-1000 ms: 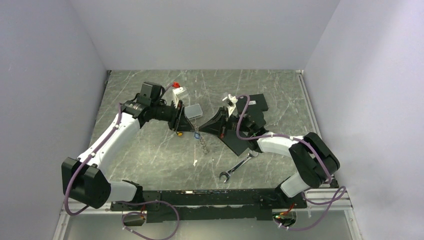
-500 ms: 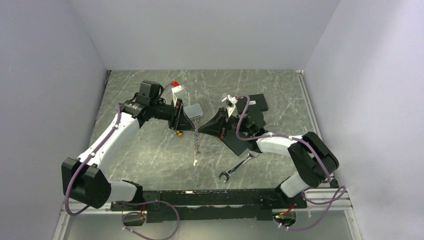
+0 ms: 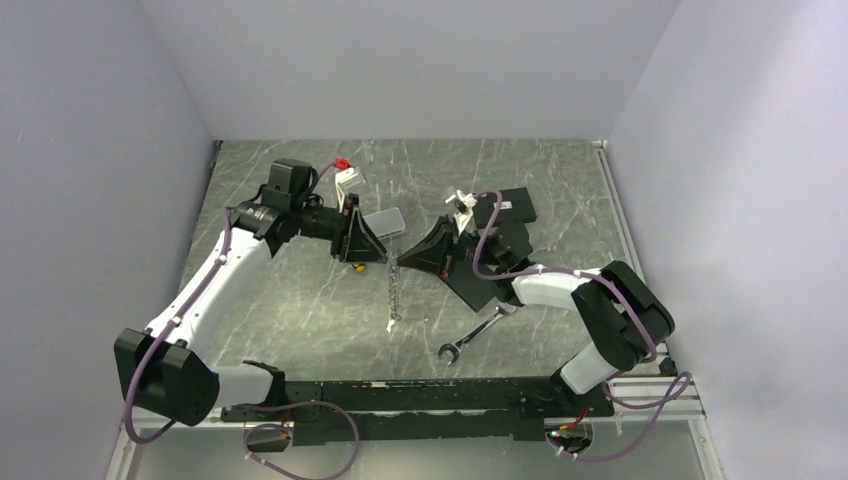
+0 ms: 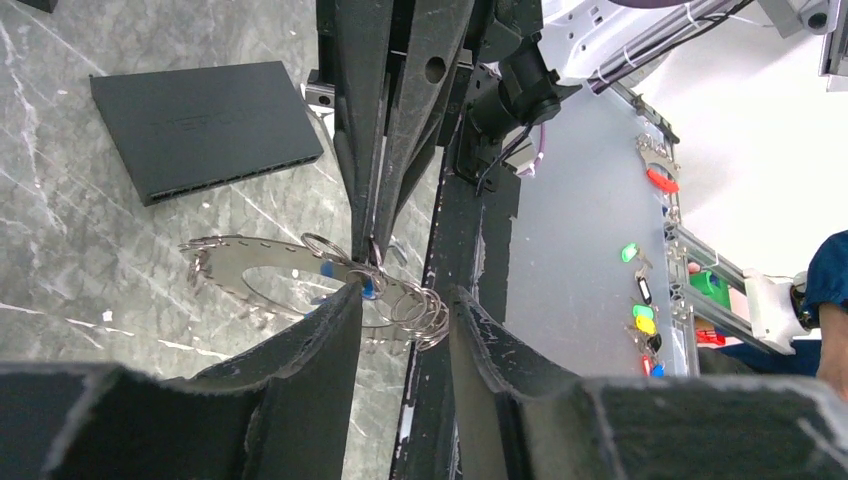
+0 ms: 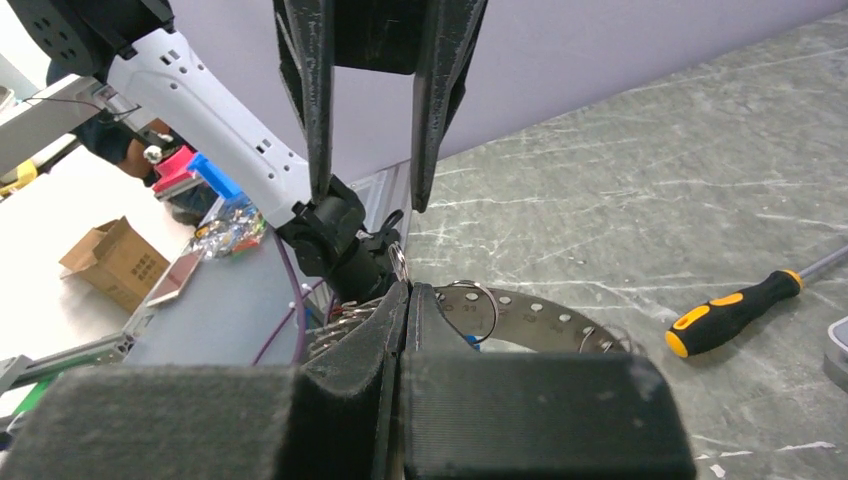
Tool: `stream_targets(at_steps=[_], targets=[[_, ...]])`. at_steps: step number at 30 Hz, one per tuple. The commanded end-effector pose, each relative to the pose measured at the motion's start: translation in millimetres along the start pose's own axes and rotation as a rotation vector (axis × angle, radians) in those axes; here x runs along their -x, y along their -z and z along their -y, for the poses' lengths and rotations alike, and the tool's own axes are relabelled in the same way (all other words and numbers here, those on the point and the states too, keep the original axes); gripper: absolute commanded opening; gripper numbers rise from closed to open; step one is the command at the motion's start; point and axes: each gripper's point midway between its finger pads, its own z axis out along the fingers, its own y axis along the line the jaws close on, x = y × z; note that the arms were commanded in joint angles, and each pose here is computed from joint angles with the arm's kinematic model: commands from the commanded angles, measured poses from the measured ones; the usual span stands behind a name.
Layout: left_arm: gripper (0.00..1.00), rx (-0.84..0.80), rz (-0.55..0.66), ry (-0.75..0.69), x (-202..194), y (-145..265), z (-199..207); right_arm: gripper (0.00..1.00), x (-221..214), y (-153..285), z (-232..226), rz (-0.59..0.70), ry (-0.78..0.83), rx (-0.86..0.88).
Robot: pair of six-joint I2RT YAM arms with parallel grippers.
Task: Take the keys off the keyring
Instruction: Remove the key from the keyring.
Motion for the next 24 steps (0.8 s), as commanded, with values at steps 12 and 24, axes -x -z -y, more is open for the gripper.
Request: stream_targets(at_steps=[12,24], targets=[[0.36,-0.004,0.004,0.019,-1,-11,-5,0.00,17,-6,-16,0.054,0.082,0.058],[0.00,0.002,-0.015,0.084,-2,-17,-4,0.00,13,-5,-10,0.041,0.084,0.034]])
